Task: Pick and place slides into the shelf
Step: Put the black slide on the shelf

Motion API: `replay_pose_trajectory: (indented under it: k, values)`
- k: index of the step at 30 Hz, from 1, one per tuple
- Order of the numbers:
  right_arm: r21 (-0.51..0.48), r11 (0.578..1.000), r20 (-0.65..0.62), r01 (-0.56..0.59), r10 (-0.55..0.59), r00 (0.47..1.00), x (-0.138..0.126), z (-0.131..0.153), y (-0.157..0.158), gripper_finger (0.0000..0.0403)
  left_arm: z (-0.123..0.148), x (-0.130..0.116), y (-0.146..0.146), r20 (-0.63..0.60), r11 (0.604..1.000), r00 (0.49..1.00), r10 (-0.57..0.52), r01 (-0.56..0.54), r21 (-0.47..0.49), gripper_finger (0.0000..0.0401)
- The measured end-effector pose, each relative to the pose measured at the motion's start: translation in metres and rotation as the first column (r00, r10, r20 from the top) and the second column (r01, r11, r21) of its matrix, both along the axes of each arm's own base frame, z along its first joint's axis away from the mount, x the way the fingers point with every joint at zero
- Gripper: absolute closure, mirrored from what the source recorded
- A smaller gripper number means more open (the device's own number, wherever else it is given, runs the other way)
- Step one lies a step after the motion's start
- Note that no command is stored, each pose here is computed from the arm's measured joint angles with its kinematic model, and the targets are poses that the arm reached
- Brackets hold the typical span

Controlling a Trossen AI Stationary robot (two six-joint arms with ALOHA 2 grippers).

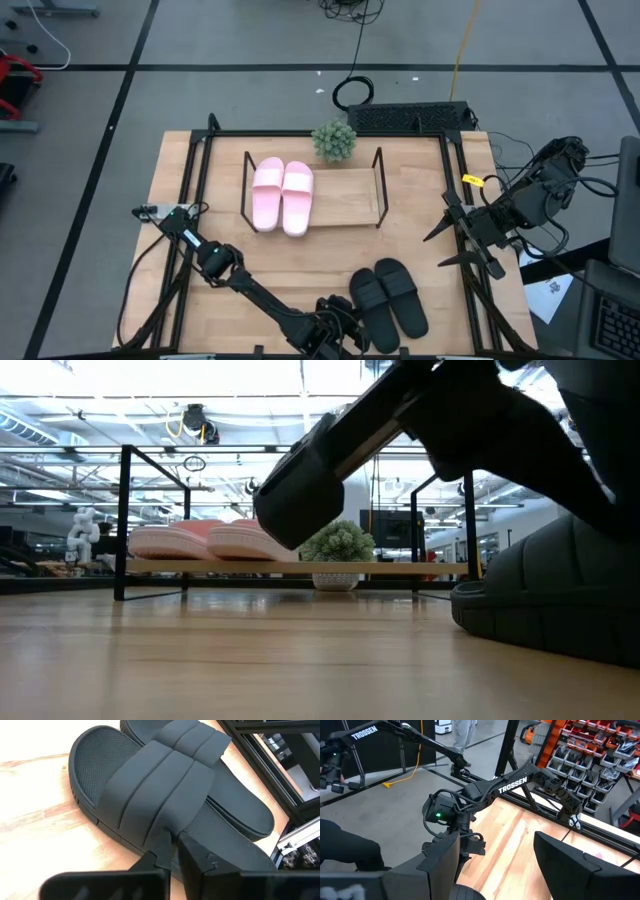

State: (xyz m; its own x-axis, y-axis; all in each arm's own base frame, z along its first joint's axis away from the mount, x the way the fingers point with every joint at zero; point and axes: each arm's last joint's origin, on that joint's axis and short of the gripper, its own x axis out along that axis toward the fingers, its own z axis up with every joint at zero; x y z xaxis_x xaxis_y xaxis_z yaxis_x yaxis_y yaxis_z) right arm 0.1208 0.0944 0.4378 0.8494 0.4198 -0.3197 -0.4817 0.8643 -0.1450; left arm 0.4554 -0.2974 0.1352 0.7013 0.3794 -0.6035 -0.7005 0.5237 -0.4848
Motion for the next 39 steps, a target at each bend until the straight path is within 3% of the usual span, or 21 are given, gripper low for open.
replay_pose_trajectory:
  k: [16,23,28,34,39]
  values:
    - [-0.003,1.0,-0.015,0.002,-0.002,1.0,0.0,-0.002,0.0,0.0156,-0.004,0.005,0.012,-0.013,0.998,0.999,0.034,-0.034,0.043,0.0401]
    - [-0.041,0.999,-0.037,0.004,-0.005,0.999,0.008,-0.022,0.007,0.0156,-0.005,-0.001,0.011,-0.048,0.998,0.998,0.049,-0.047,0.045,0.0401]
    - [-0.078,0.996,0.019,0.035,-0.034,0.999,0.014,-0.03,0.01,0.0156,-0.007,-0.01,0.007,-0.072,0.997,0.995,0.064,-0.061,0.049,0.0401]
    - [-0.063,0.998,0.087,0.027,-0.022,0.996,0.016,-0.025,0.012,0.0156,0.0,-0.028,0.01,-0.134,0.985,0.984,0.12,-0.101,0.138,0.04]
    - [-0.047,0.998,0.106,0.029,-0.024,0.994,0.014,-0.022,0.01,0.0156,0.025,-0.028,0.018,-0.107,0.982,0.986,0.128,-0.111,0.153,0.04]
